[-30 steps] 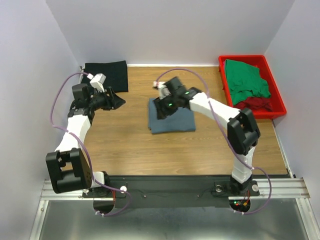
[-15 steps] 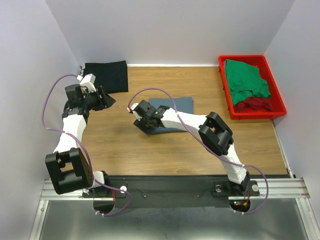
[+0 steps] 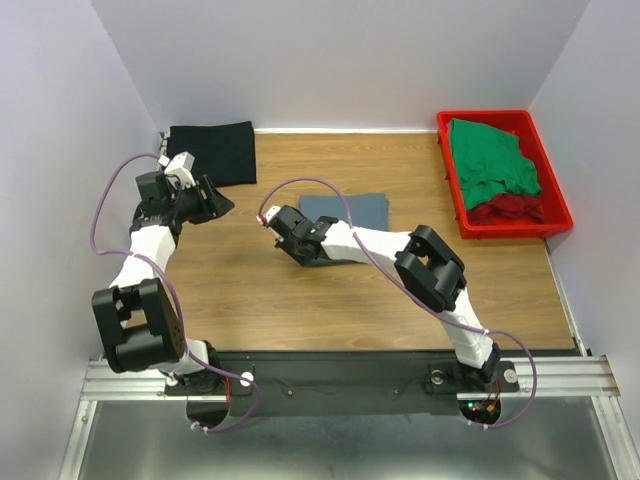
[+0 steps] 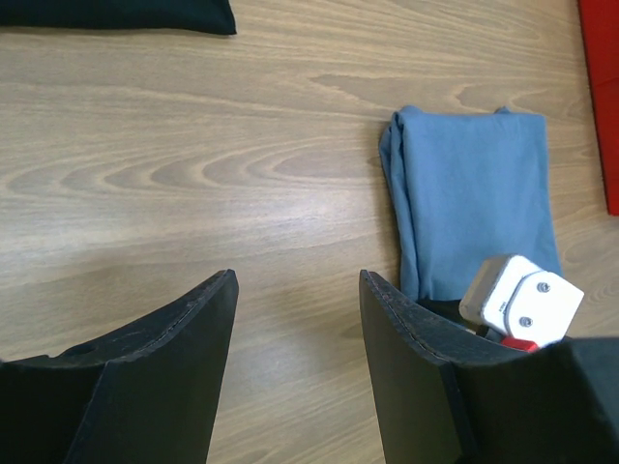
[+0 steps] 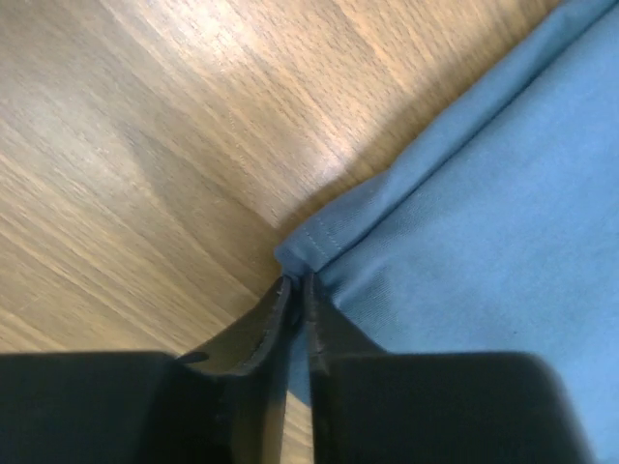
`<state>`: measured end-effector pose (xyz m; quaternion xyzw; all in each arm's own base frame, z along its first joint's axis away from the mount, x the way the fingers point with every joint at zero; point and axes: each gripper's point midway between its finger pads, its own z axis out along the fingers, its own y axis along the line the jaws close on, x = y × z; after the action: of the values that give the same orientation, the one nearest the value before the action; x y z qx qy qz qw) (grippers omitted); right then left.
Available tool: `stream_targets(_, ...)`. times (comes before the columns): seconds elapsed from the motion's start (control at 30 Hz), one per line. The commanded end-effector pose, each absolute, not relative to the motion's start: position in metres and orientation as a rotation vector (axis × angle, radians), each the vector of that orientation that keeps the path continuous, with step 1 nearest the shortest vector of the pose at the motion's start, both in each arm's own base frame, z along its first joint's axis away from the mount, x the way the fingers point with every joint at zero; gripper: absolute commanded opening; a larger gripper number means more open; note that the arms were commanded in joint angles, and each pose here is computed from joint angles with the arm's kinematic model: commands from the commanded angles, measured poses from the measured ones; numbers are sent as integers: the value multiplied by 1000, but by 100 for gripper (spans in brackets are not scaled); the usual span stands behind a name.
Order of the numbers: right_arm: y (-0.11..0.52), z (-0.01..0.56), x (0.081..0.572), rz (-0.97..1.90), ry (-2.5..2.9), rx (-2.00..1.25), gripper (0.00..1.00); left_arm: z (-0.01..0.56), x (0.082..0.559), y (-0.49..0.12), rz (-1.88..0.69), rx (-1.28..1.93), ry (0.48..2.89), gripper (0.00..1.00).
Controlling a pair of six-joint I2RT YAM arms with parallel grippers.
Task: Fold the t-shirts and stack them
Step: Neatly place the folded tshirt to the corner
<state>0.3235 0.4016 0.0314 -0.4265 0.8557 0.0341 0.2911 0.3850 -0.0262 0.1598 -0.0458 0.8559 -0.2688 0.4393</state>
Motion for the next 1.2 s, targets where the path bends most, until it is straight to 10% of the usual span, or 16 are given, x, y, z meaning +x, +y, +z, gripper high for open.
stream_targets(0.0,381,-11,300,67,2413,-1191,6,155,388,-38,-763,-130,2094,65)
stream_targets(0.5,402,107,338,366,2239,-1060,1,116,392,-119,-1074,-174,2128,68)
stream_targets(1.17,388,126,352,467,2249,-992,1,74,396,-210,-1415,-430,2127,84)
